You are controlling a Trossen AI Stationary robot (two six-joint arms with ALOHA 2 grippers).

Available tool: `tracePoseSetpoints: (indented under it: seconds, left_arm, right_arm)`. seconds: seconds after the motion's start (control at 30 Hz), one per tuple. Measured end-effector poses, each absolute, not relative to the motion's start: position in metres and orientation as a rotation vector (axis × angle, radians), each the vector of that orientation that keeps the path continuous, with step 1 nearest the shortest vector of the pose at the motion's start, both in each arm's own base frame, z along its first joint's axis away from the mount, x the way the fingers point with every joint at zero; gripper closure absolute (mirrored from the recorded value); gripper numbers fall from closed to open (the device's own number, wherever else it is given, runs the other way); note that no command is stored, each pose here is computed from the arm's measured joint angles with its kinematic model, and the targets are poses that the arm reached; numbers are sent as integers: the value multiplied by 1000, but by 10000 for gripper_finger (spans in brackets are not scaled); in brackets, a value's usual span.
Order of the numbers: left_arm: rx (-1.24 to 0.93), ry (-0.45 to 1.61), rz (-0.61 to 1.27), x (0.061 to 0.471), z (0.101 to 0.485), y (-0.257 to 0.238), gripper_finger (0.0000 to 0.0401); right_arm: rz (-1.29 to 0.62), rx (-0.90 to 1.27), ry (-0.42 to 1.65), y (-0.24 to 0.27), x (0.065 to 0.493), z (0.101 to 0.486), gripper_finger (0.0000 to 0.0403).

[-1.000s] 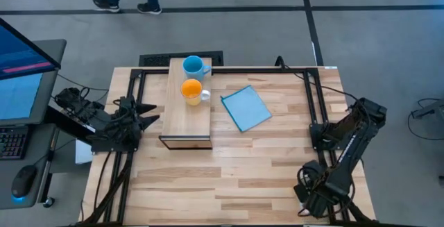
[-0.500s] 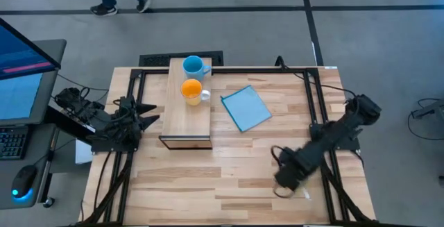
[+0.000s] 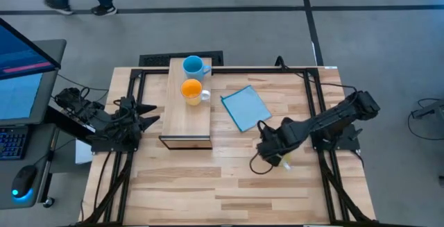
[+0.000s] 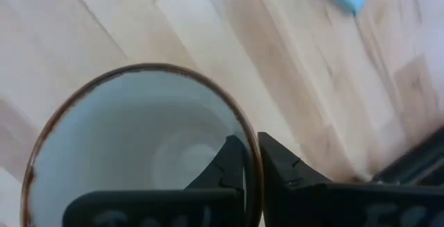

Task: Stack small to large cups/mugs on shelf
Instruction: Put the yellow and white mug on the shelf

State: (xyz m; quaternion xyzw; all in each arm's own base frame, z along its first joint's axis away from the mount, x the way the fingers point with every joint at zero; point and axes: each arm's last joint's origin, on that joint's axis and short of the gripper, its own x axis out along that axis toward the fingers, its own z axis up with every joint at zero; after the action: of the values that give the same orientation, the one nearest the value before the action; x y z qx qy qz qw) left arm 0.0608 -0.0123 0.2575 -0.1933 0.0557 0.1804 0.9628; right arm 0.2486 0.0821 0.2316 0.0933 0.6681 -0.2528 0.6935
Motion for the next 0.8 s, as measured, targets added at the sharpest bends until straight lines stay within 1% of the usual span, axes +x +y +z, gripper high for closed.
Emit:
tracePoseSetpoints:
  seconds: [0.13, 0.33, 0.8]
  left_arm:
    - [-390, 107, 378, 61, 258, -12, 136]
    - [-403, 90, 413, 60, 258, -11, 136]
    - [-476, 40, 485, 60, 258, -9, 136]
  right_arm:
    - [-554, 188, 1411, 73, 256, 235, 374]
    - [-498, 205, 1345, 61, 259, 245, 376]
    - [-384, 271, 1108, 19, 253, 289, 377]
